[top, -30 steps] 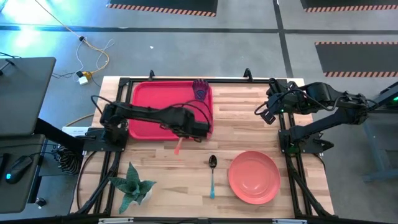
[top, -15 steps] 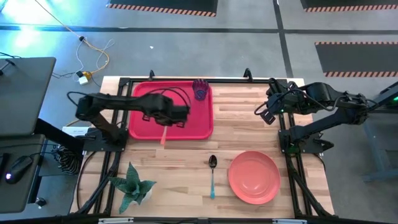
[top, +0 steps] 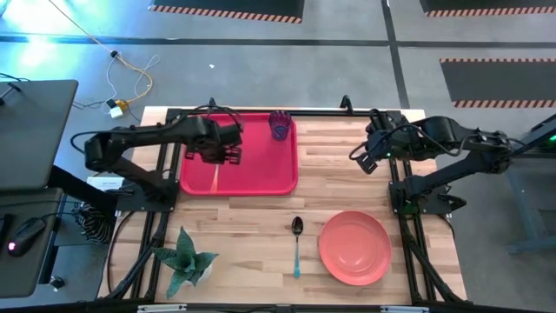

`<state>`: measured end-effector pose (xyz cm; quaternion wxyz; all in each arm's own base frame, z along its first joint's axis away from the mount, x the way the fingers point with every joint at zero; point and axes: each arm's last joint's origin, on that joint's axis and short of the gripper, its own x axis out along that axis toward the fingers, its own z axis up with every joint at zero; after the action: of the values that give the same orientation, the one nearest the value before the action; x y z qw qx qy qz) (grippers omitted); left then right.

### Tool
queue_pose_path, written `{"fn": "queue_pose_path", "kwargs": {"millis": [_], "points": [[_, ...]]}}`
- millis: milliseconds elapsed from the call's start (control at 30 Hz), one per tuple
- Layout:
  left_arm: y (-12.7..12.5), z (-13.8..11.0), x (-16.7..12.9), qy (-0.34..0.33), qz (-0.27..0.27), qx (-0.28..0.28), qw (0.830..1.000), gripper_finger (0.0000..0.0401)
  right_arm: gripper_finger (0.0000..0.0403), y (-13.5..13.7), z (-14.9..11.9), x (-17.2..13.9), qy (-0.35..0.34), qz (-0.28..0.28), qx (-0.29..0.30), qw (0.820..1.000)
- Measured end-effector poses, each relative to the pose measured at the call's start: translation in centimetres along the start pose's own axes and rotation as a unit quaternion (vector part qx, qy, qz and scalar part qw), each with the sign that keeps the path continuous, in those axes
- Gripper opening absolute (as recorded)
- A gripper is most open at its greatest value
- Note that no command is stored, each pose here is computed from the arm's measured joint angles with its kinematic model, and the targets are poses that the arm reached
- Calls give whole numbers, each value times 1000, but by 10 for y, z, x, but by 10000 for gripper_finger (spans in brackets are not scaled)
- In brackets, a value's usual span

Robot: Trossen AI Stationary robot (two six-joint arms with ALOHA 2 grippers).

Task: Pick and place plate/cup/fork/spoon on tray
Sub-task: Put the orange fork on the left of the red serving tray

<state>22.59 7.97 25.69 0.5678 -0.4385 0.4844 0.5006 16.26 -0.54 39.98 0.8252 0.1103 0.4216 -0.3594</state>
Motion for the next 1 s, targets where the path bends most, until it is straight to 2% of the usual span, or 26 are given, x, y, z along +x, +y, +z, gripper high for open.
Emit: {"fn": "queue_pose_path", "kwargs": {"millis": [133,333,667,1000], "points": [[13,8,14,18,-14,-5,1000,6,90,3,2,3,-3,0,2,1000],[29,17,36,37,2,-11,999,7,90,7,4,6,0,-5,0,1000],[52,30,64,56,-4,-27,998,7,90,9,5,8,-8,-17,47,999],[74,41,86,59,-16,-52,997,7,90,9,6,8,-15,-16,54,998]]}}
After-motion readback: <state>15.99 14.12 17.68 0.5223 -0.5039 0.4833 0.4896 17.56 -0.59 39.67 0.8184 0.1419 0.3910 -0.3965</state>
